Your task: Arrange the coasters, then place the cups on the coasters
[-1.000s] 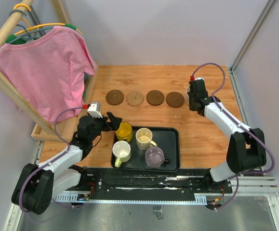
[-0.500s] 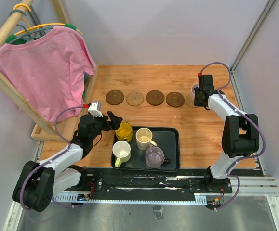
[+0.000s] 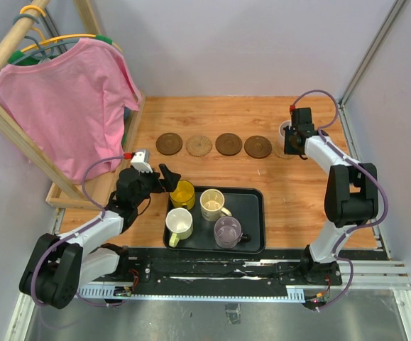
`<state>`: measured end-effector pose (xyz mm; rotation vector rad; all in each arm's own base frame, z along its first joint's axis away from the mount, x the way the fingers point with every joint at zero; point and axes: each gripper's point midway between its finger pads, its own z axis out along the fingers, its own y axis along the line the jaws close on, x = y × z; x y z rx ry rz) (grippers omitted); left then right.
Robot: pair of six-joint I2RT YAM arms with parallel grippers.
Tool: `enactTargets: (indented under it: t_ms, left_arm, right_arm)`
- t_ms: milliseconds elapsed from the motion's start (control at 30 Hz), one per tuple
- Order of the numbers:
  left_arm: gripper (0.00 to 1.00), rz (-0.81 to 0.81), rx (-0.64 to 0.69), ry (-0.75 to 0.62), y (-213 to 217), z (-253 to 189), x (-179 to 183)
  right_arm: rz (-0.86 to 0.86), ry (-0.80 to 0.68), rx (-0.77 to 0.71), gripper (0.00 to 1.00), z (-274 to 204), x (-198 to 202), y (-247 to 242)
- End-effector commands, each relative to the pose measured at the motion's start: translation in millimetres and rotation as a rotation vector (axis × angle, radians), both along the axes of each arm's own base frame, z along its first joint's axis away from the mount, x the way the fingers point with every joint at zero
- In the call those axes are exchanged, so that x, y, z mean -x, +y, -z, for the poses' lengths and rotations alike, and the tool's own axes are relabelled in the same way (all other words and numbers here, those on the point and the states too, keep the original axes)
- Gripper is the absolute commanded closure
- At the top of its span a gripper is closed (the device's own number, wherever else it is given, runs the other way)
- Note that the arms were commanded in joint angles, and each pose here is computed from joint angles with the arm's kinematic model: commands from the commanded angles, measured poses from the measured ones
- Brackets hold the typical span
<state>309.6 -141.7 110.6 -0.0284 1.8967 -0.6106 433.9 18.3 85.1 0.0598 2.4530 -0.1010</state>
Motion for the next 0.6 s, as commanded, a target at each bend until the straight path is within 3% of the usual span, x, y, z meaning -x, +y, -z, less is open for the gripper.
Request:
enactTargets:
  t_ms: [0, 567]
  left_arm:
    - [0.0, 0.015, 0.02, -0.057, -6.7, -20.6, -9.3]
    - [0.0, 0.012, 0.016, -0.05, -6.0, -18.5, -9.4]
  right_arm:
    - [0.015, -0.083, -0.006, 0.99, -21.8, -25.0, -9.1]
    - [0.023, -0.051, -0.025, 0.99, -9.6, -23.0, -11.3]
